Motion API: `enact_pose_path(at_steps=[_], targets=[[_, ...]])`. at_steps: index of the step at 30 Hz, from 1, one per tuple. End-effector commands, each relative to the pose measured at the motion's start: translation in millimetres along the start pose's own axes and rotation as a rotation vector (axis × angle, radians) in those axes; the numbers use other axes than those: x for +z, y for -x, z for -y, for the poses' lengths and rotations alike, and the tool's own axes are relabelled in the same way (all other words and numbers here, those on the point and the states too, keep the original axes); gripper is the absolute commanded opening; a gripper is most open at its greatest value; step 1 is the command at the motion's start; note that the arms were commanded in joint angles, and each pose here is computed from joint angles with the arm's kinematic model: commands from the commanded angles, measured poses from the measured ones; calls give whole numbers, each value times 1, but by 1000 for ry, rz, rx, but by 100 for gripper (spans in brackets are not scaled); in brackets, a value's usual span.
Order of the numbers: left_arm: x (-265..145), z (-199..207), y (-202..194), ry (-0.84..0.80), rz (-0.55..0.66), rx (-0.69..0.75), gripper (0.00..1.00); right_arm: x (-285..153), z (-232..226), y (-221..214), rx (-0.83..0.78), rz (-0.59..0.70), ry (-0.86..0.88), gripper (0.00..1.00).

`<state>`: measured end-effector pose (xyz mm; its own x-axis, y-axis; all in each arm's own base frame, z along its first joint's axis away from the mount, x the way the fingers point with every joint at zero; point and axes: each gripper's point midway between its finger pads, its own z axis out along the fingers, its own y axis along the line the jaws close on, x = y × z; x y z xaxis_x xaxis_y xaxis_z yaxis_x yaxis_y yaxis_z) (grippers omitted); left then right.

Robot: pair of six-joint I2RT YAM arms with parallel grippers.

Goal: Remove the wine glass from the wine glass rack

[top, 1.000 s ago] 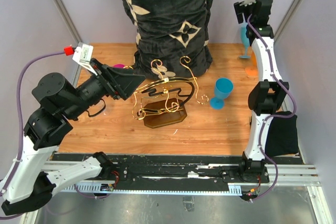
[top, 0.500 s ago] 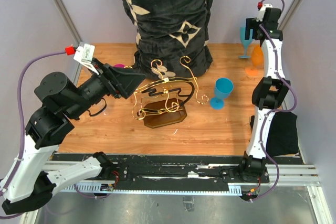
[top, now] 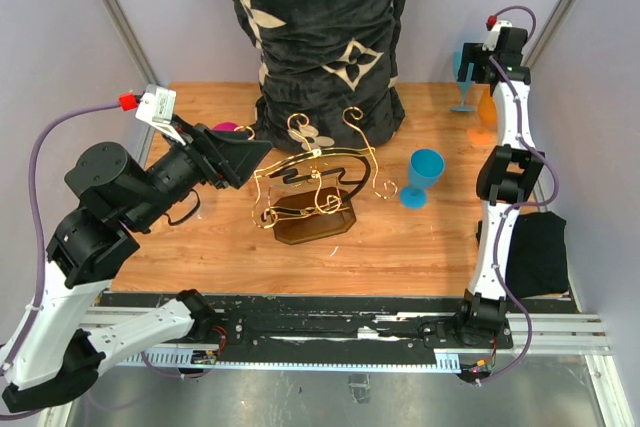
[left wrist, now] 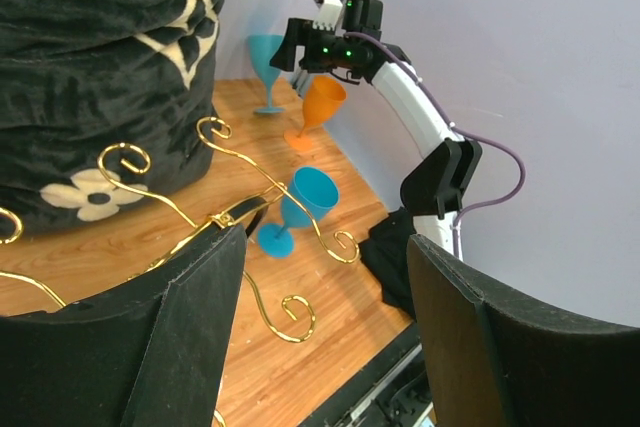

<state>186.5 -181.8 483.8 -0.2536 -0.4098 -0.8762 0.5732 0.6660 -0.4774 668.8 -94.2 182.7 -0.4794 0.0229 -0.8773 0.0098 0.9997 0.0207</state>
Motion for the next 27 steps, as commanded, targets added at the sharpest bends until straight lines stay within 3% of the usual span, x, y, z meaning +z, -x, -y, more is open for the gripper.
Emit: enact_pose_path(at_steps=[1,27], targets=[[0,-7,3,30,20,29,71,10,-3,16,12,75,12,83],[16,-17,7,81,52,69,71,73,-33,-3,-54,184,60,71]])
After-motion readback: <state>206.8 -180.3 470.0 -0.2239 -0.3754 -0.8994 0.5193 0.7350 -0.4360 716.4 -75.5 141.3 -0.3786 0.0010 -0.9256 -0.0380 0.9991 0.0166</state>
